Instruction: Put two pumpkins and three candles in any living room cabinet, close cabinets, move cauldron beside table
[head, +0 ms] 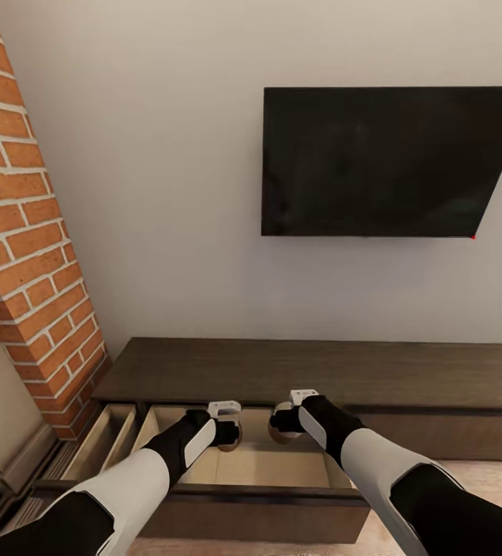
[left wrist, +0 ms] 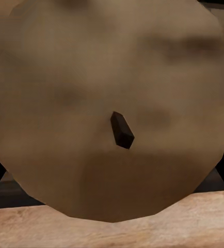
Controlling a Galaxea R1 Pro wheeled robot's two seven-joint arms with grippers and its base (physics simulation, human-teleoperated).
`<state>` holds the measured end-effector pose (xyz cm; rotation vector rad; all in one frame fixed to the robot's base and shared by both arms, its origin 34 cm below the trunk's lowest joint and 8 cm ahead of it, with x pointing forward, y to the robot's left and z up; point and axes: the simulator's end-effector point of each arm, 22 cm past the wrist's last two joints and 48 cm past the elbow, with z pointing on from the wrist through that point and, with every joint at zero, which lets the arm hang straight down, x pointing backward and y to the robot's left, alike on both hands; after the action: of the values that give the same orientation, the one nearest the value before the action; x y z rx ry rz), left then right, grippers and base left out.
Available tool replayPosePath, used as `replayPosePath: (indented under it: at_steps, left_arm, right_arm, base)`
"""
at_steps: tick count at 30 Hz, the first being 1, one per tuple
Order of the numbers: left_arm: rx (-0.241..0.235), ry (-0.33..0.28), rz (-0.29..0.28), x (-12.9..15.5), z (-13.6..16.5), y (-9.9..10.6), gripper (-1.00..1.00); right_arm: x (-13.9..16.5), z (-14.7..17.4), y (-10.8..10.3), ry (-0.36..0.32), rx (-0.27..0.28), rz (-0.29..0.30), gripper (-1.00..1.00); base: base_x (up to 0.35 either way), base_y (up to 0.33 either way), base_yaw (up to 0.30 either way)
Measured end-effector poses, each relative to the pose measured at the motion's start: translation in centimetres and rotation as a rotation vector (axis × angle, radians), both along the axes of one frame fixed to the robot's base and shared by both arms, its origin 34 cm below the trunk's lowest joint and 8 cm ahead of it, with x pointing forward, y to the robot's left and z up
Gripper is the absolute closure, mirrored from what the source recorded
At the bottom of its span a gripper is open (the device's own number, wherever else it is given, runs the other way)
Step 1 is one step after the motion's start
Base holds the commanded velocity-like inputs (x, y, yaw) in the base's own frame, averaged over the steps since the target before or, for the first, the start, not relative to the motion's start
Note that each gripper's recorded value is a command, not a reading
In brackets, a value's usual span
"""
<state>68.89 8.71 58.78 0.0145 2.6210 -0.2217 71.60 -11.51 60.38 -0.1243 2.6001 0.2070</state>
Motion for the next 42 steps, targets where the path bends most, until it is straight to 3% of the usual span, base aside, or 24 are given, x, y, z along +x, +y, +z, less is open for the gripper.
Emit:
replayPosePath:
  at_steps: [9,19,29,42]
  left_arm:
    - [0.010,0.034,0.005,-1.1,-3.3,0.4,1.00]
    - [0.005,0.012,0.019,-0.9,-5.8,0.5,1.00]
    - [0.004,0.006,0.027,-0.8,-6.5,0.6,1.00]
    - [0.007,0.025,0.034,-1.3,-7.9,0.9,1.00]
  right_arm:
    - [-0.9,-3.1,-0.4,0.028,-0.008,-0.006,1.00]
    - [-1.4,-6.0,-0.4,0.044,-0.008,-0.006,1.00]
    - [-1.6,-6.9,-0.4,0.059,-0.010,-0.007,1.00]
    - [-2.4,-8.4,-0.7,0.091,-0.016,-0.011,1.00]
  base:
    - [0.000,0.000,0.000]
    - [0.000,0.000,0.000]
    - [0.003,0.001,0.000]
    - [0.193,0.034,0.000]
